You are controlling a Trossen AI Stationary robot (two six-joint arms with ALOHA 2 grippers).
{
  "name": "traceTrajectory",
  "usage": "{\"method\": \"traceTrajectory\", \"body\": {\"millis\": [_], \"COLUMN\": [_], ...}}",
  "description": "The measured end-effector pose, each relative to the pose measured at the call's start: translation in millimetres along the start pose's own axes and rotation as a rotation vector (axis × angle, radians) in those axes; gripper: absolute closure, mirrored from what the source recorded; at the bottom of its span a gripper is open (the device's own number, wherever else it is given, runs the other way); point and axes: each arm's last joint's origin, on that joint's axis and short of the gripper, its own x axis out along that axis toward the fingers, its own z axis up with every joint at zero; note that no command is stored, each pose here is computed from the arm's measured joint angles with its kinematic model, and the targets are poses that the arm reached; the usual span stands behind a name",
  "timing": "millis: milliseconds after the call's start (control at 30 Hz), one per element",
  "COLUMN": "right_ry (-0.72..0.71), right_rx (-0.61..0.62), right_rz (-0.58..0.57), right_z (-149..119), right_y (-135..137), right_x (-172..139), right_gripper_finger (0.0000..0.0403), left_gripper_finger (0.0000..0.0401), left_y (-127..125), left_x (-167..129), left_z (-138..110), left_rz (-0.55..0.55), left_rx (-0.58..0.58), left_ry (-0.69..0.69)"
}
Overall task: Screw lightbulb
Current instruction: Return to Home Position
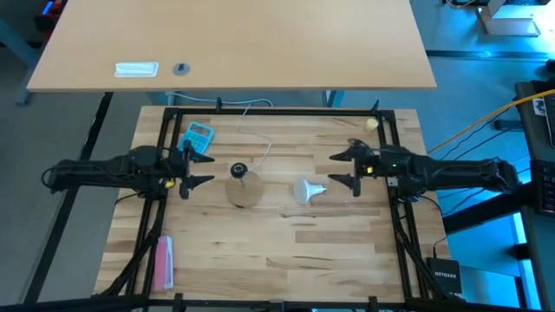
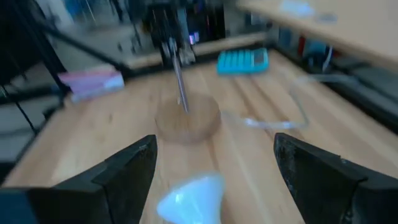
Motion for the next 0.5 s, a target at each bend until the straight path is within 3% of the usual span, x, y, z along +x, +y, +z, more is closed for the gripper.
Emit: {"method": "traceTrajectory", "body": {"millis": [200, 500], "right_ry": [-0.176, -0.289], "right_rx": [0.015, 0.072], "right_rz": [0.01, 0.013], "right_z": [-14, -38], "right_y": [-3, -7], "right_x": [-18, -31], "right_gripper_finger": [0.0078, 0.0078], "left_gripper_finger": [0.0138, 0.0138], "left_y": [1, 3], "left_x": [0, -8], "left_z": [-25, -50], "left_rz": [-0.025, -0.031], "left_rx": [0.007, -0.043], "left_ry": [-0.039, -0.121]}}
